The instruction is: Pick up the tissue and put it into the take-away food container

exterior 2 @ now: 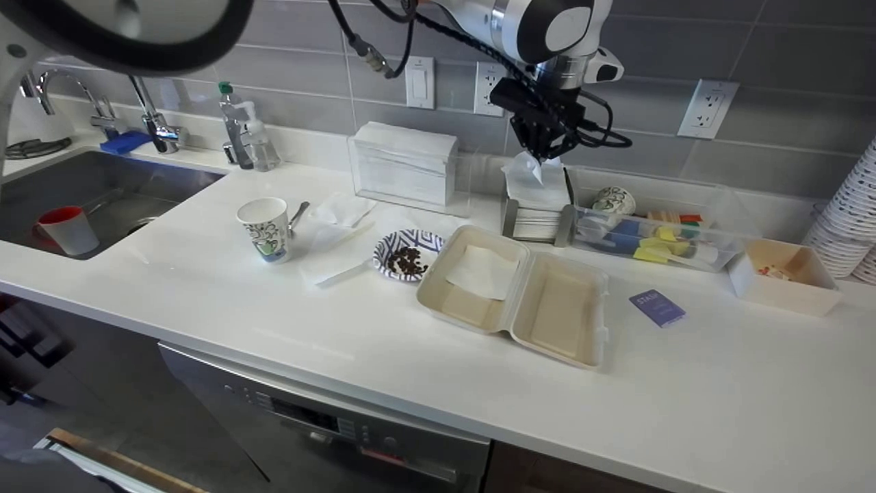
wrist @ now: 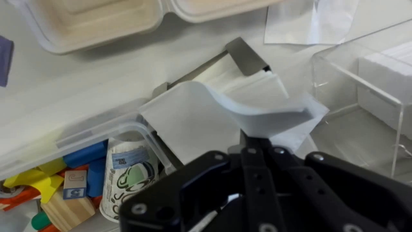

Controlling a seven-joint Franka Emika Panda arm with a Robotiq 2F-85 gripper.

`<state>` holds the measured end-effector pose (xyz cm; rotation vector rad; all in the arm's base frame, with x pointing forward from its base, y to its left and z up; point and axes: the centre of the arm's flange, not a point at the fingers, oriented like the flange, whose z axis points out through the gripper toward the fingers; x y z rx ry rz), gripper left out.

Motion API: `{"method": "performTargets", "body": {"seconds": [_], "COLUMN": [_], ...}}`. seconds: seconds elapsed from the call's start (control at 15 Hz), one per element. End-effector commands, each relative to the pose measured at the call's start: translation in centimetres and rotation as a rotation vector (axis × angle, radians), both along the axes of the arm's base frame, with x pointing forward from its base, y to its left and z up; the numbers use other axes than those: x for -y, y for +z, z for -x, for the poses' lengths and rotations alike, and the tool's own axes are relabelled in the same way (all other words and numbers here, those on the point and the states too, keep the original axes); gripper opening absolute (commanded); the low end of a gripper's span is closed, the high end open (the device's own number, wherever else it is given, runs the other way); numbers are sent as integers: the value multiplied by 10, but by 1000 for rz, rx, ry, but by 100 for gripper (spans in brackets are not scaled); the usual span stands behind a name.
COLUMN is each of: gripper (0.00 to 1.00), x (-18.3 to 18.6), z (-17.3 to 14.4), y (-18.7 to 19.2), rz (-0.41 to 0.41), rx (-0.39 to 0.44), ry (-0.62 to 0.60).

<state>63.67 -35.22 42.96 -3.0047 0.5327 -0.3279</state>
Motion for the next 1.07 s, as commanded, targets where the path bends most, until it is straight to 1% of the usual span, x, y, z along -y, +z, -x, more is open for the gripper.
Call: {"method": "performTargets", "body": {"seconds": [0.0, 0.2, 0.47, 0.6, 0.73, 0.8, 0.87, 1.0], "gripper": [0, 0, 0, 0, 0, 1, 1, 1], "x": [-34, -59, -86, -99, -106, -80, -85, -89], "z": [65, 94, 128, 145, 161, 115, 124, 134], "y": [-5, -21, -49, -68, -94, -71, -82, -92], "rz": [-36, -64, -75, -69, -41, -71, -62, -57], "rx": [-49, -107, -158, -182, -176, -185, -184, -188], "ry": [-59, -157, -255, -273, -305, -262, -274, -280]}}
